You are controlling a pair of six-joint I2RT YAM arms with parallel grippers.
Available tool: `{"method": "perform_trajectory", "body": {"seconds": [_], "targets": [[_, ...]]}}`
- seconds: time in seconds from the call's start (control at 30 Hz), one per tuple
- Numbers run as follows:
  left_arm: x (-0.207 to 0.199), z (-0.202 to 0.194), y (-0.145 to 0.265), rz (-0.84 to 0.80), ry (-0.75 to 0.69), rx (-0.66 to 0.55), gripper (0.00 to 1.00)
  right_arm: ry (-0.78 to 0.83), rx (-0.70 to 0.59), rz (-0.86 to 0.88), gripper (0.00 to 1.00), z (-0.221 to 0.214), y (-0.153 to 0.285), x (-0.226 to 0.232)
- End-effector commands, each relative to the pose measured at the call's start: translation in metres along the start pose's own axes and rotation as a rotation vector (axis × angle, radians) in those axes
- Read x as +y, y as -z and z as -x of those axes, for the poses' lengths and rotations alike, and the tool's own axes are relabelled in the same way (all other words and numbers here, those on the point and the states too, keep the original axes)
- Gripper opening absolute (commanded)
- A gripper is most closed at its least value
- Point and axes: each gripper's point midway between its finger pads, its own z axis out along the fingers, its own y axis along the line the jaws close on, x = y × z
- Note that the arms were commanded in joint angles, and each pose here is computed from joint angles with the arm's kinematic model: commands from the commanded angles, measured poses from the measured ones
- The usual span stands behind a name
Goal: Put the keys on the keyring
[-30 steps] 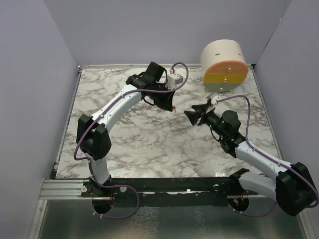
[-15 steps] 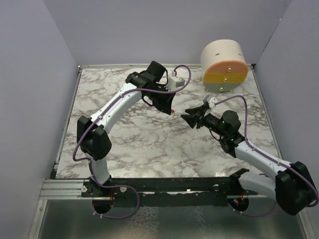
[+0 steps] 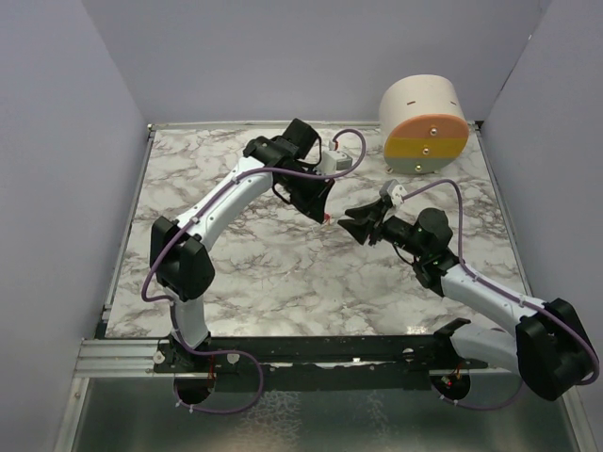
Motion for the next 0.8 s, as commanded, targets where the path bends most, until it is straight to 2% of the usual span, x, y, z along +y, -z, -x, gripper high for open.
{"method": "perform_trajectory", "body": {"seconds": [0.0, 0.2, 0.5, 0.77], "targets": [[-0.012, 0.015, -0.001, -0.033, -0.007, -0.042, 0.0, 0.013, -0.032, 0.014, 0.37, 0.008, -0.002, 0.002], [-0.032, 0.011, -0.002, -0.087, -0.061, -0.022, 0.0, 0.015, -0.028, 0.059, 0.37, 0.005, -0.003, 0.008], [-0.033, -0.008, 0.008, -0.069, -0.094, 0.06, 0.0, 0.032, -0.019, 0.115, 0.36, 0.006, -0.002, 0.018], [-0.038, -0.011, 0.016, -0.07, -0.123, 0.051, 0.0, 0.059, -0.005, 0.211, 0.35, 0.001, 0.0, 0.032]]}}
